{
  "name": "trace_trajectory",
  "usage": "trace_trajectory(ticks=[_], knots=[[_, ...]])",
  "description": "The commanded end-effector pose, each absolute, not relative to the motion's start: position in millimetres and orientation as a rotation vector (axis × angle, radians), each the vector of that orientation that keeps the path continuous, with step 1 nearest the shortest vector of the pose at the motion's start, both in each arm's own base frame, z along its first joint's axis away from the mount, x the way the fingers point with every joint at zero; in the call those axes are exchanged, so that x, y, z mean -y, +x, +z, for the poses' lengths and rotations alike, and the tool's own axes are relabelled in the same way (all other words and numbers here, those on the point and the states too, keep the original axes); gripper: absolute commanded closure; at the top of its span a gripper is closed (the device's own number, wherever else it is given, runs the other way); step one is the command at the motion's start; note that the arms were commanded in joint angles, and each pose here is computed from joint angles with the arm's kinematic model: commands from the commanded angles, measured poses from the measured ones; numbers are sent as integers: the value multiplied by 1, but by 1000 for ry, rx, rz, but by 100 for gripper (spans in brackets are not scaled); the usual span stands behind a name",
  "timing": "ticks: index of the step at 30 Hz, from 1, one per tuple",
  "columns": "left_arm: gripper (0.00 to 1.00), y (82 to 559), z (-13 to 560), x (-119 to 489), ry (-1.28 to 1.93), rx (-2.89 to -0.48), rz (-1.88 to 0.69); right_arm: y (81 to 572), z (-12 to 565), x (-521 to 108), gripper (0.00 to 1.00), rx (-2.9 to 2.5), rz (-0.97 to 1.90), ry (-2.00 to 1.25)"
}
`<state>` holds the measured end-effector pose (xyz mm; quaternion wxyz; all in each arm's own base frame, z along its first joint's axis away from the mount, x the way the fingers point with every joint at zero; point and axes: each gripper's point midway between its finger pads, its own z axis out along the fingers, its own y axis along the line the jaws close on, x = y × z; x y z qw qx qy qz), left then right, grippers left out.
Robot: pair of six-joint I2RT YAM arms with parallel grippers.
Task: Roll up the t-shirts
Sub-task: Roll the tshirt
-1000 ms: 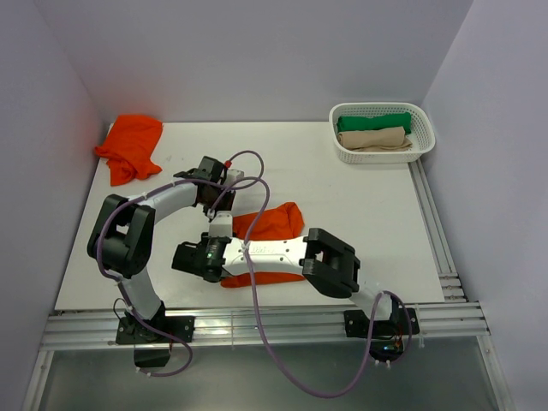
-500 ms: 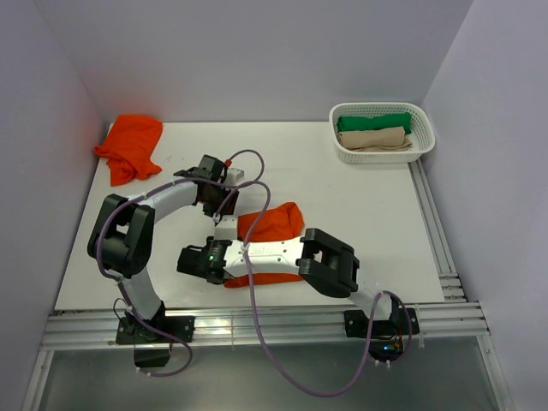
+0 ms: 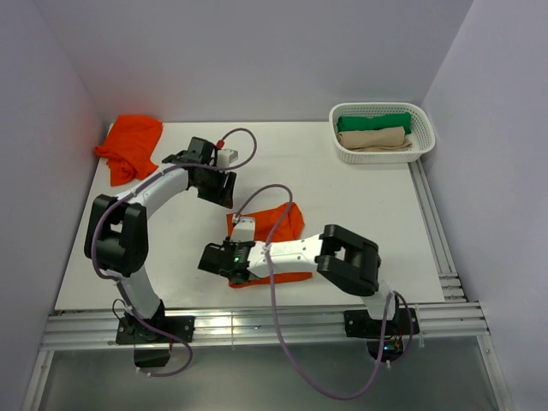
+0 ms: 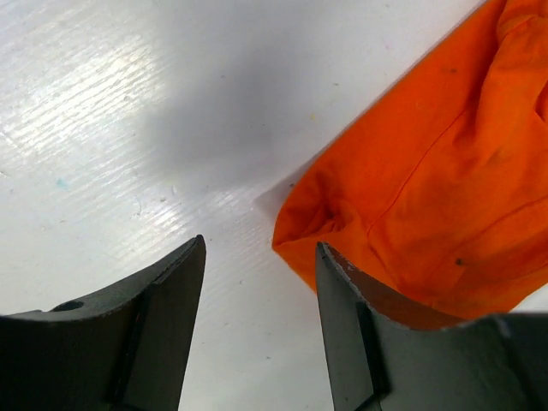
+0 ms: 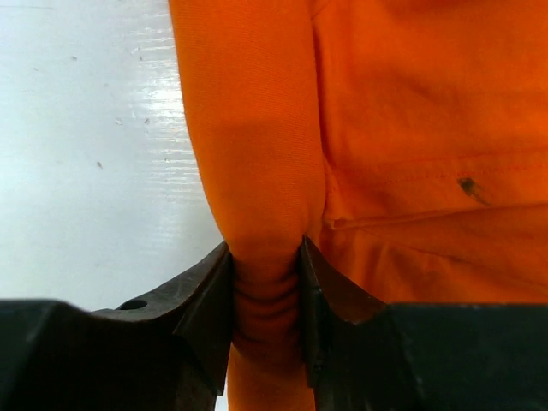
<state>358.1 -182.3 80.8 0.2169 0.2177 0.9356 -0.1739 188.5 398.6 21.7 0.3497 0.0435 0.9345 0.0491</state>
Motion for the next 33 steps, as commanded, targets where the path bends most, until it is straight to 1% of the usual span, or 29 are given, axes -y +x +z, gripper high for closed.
trace_trajectory(ticks=[1, 2, 3, 4, 5, 6, 8, 12, 14, 19, 21, 24, 26, 27, 29, 30, 32, 33], knots=[[41, 351, 102, 185, 668, -2537, -563, 190, 15, -406, 65, -2474, 351, 166], [41, 349, 103, 184, 671, -2530, -567, 196, 34, -424, 65, -2433, 515, 209], [41, 345, 100, 184, 688, -2533, -578, 189, 19, -413, 66, -2467, 537, 211], [41, 343, 99, 185, 699, -2526, -591, 189, 20, -414, 66, -2465, 596, 232], [41, 339, 100, 187, 709, -2516, -624, 196, 34, -422, 66, -2424, 711, 276], [41, 334, 95, 187, 716, -2526, -641, 191, 23, -414, 66, -2444, 742, 286], [41, 327, 95, 193, 747, -2504, -708, 197, 32, -417, 66, -2402, 859, 348], [39, 308, 84, 199, 780, -2502, -814, 191, 18, -405, 66, -2411, 946, 420], [39, 305, 79, 201, 789, -2500, -845, 191, 19, -407, 66, -2394, 1015, 459], [38, 293, 73, 213, 821, -2466, -980, 190, 7, -400, 66, -2393, 1080, 525], [38, 292, 70, 215, 813, -2461, -993, 191, 5, -400, 66, -2394, 1090, 536], [40, 297, 60, 213, 780, -2498, -947, 191, 0, -398, 66, -2402, 1073, 549], [42, 305, 47, 207, 739, -2543, -856, 191, -1, -395, 66, -2406, 1058, 553], [47, 308, 44, 206, 711, -2562, -835, 191, -2, -394, 66, -2405, 1048, 560], [53, 311, 34, 200, 683, -2606, -775, 190, -3, -391, 64, -2412, 1033, 552], [60, 315, 34, 198, 658, -2619, -739, 192, -1, -391, 63, -2407, 1022, 550], [65, 318, 29, 191, 652, -2647, -641, 193, 1, -389, 58, -2418, 962, 537], [70, 322, 30, 188, 649, -2649, -590, 194, 2, -388, 56, -2424, 929, 529]])
